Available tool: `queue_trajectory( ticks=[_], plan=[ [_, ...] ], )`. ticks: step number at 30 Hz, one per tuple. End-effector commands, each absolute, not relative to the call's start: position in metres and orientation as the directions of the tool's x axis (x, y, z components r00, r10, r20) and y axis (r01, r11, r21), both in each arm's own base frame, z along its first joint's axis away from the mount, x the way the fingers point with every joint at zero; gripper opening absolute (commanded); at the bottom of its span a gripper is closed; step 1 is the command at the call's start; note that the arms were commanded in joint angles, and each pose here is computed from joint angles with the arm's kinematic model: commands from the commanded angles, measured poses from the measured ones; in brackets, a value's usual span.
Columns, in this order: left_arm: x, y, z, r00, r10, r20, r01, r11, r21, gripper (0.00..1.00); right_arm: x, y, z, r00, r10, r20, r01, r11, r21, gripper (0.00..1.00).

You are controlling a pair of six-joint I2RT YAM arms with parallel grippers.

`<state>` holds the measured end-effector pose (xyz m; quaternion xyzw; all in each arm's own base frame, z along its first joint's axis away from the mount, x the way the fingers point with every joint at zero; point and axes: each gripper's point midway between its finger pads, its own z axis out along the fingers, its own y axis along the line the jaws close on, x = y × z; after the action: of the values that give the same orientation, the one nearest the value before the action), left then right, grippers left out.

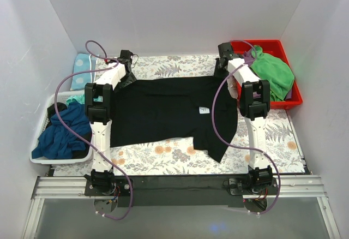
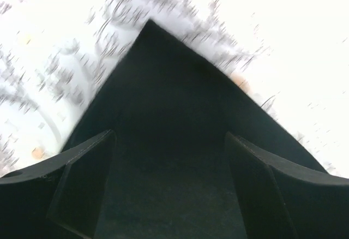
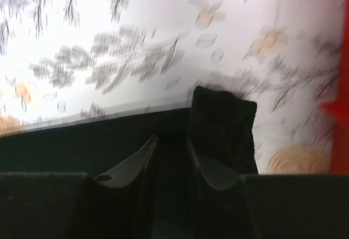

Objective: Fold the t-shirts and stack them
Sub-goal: Fold the flattened tshirt in 1/3 of the way

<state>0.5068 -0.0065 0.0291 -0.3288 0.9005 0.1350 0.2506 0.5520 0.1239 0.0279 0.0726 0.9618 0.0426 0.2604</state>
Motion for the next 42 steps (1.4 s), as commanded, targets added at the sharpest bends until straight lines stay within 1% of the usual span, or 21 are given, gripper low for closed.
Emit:
queue_trajectory(
  ticks=[1, 6, 11, 13, 15, 16, 19, 22, 24, 25, 27, 29, 30, 31, 32, 33, 36, 37, 39, 40, 42],
  plan=[
    [0.509, 0.016, 0.008, -0.678, -0.529, -0.510, -0.675, 0.723, 0.149, 0.80, 0.586, 0.077, 0.025, -0.808, 0.218, -0.547, 0.202, 0.975, 0.089, 0.34],
    [0.552, -0.002, 0.021, -0.663, -0.521, -0.537, -0.627, 0.779, 0.017, 0.79, 0.618, 0.085, 0.049, -0.752, 0.182, -0.633, 0.126, 0.983, 0.132, 0.37],
    [0.581, -0.014, 0.051, -0.624, -0.509, -0.593, -0.573, 0.814, -0.095, 0.79, 0.635, 0.093, 0.099, -0.666, 0.160, -0.729, 0.057, 0.985, 0.165, 0.39],
    [0.582, -0.014, 0.060, -0.616, -0.500, -0.609, -0.562, 0.820, -0.106, 0.79, 0.637, 0.096, 0.124, -0.631, 0.152, -0.761, 0.025, 0.984, 0.175, 0.40],
    [0.586, -0.012, 0.084, -0.580, -0.496, -0.646, -0.553, 0.822, -0.135, 0.79, 0.639, 0.098, 0.142, -0.600, 0.143, -0.787, 0.002, 0.984, 0.177, 0.40],
    [0.583, -0.011, 0.086, -0.581, -0.490, -0.650, -0.549, 0.825, -0.130, 0.80, 0.639, 0.097, 0.161, -0.574, 0.138, -0.807, -0.012, 0.984, 0.177, 0.41],
    [0.584, -0.007, 0.121, -0.533, -0.468, -0.705, -0.534, 0.833, -0.149, 0.84, 0.638, 0.094, 0.194, -0.527, 0.128, -0.840, -0.016, 0.987, 0.161, 0.41],
    [0.576, -0.001, 0.154, -0.495, -0.452, -0.742, -0.529, 0.834, -0.155, 0.86, 0.631, 0.091, 0.218, -0.500, 0.123, -0.857, -0.026, 0.987, 0.157, 0.41],
    [0.565, 0.001, 0.154, -0.503, -0.444, -0.742, -0.529, 0.837, -0.142, 0.86, 0.625, 0.092, 0.219, -0.508, 0.122, -0.853, -0.026, 0.987, 0.157, 0.42],
    [0.558, 0.002, 0.167, -0.487, -0.444, -0.752, -0.530, 0.835, -0.150, 0.86, 0.619, 0.091, 0.229, -0.501, 0.125, -0.856, -0.025, 0.987, 0.158, 0.42],
    [0.537, 0.005, 0.150, -0.522, -0.444, -0.728, -0.551, 0.827, -0.110, 0.86, 0.609, 0.092, 0.222, -0.526, 0.124, -0.841, -0.018, 0.988, 0.157, 0.42],
    [0.516, 0.011, 0.160, -0.491, -0.437, -0.754, -0.578, 0.810, -0.094, 0.86, 0.595, 0.098, 0.228, -0.534, 0.106, -0.839, -0.029, 0.989, 0.143, 0.41],
    [0.488, 0.008, 0.130, -0.551, -0.402, -0.731, -0.573, 0.819, -0.019, 0.85, 0.587, 0.099, 0.216, -0.561, 0.088, -0.823, -0.024, 0.992, 0.122, 0.41],
    [0.476, 0.009, 0.127, -0.550, -0.377, -0.746, -0.574, 0.819, 0.010, 0.85, 0.579, 0.107, 0.222, -0.558, 0.063, -0.827, -0.043, 0.994, 0.105, 0.41],
    [0.470, 0.009, 0.148, -0.488, -0.364, -0.793, -0.579, 0.815, -0.017, 0.85, 0.574, 0.110, 0.219, -0.569, 0.050, -0.821, -0.050, 0.994, 0.095, 0.41],
    [0.443, 0.007, 0.119, -0.544, -0.343, -0.766, -0.566, 0.823, 0.034, 0.84, 0.565, 0.114, 0.205, -0.598, 0.034, -0.801, -0.061, 0.994, 0.087, 0.41],
    [0.414, 0.003, 0.123, -0.516, -0.352, -0.781, -0.561, 0.828, -0.002, 0.84, 0.546, 0.130, 0.199, -0.623, 0.022, -0.782, -0.092, 0.991, 0.101, 0.40],
    [0.397, 0.004, 0.107, -0.549, -0.351, -0.758, -0.557, 0.830, 0.019, 0.84, 0.537, 0.135, 0.188, -0.647, 0.010, -0.762, -0.102, 0.990, 0.101, 0.40],
    [0.379, 0.005, 0.105, -0.558, -0.349, -0.753, -0.560, 0.828, 0.031, 0.85, 0.528, 0.142, 0.178, -0.669, 0.005, -0.743, -0.118, 0.987, 0.113, 0.39],
    [0.362, 0.007, 0.093, -0.585, -0.350, -0.732, -0.563, 0.824, 0.056, 0.84, 0.521, 0.144, 0.166, -0.692, -0.002, -0.722, -0.122, 0.986, 0.114, 0.39],
    [0.348, 0.012, 0.093, -0.580, -0.351, -0.735, -0.582, 0.810, 0.073, 0.84, 0.515, 0.147, 0.157, -0.710, 0.004, -0.705, -0.121, 0.984, 0.127, 0.38]
  ],
)
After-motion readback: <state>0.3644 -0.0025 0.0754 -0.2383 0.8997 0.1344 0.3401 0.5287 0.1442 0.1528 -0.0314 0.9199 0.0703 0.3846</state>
